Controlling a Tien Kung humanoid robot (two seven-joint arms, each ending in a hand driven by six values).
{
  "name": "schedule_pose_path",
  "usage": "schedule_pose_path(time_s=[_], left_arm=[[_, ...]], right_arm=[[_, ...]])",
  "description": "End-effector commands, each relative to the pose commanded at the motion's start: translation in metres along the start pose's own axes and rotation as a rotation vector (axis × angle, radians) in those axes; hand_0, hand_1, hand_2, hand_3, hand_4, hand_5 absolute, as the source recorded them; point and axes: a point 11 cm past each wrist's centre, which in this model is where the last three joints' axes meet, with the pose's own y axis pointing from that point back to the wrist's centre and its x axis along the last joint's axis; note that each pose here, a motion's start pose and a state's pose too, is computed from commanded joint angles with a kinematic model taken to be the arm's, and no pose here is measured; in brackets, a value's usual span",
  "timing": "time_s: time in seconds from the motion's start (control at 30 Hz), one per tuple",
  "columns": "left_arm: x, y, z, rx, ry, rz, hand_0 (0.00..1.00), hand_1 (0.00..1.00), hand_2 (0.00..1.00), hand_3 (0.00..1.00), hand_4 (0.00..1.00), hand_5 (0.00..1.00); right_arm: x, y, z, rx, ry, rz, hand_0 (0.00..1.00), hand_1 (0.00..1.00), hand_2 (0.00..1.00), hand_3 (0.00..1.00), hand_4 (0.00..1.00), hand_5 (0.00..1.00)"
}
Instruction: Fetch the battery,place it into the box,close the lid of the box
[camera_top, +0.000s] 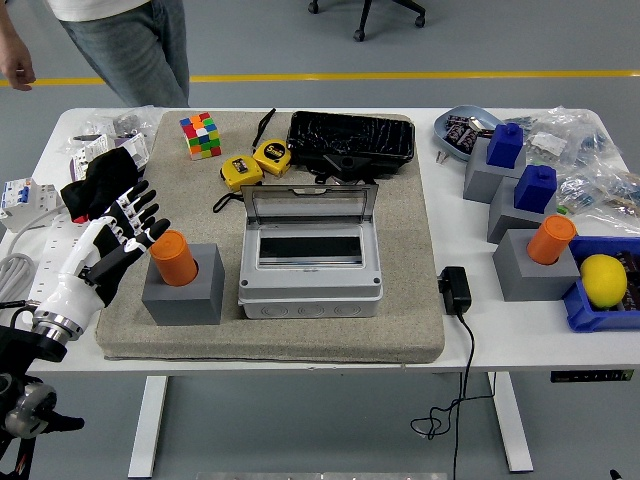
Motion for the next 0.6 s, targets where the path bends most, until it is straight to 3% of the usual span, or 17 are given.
schedule_pose_path(time_s=[0.23,0.6], left_arm=[[-0.009,-0.003,0.008,-0.021,-0.025,-0.02,0.998,0.998,0.998,0.926,0.998,0.27],[-0.012,-0.002,-0.003,0.007,-0.028,-0.024,0.998,0.998,0.998,0.92,0.998,0.232]], right_arm=[[0.0,0.0,-0.002,0.003,-0.002,0.001,0.811,0.782,0.758,0.791,0.998,0.998],[0.0,0.0,0.002,-0.004,-0.004,0.0,0.813,0.782,0.757,0.788,0.998,0.998]])
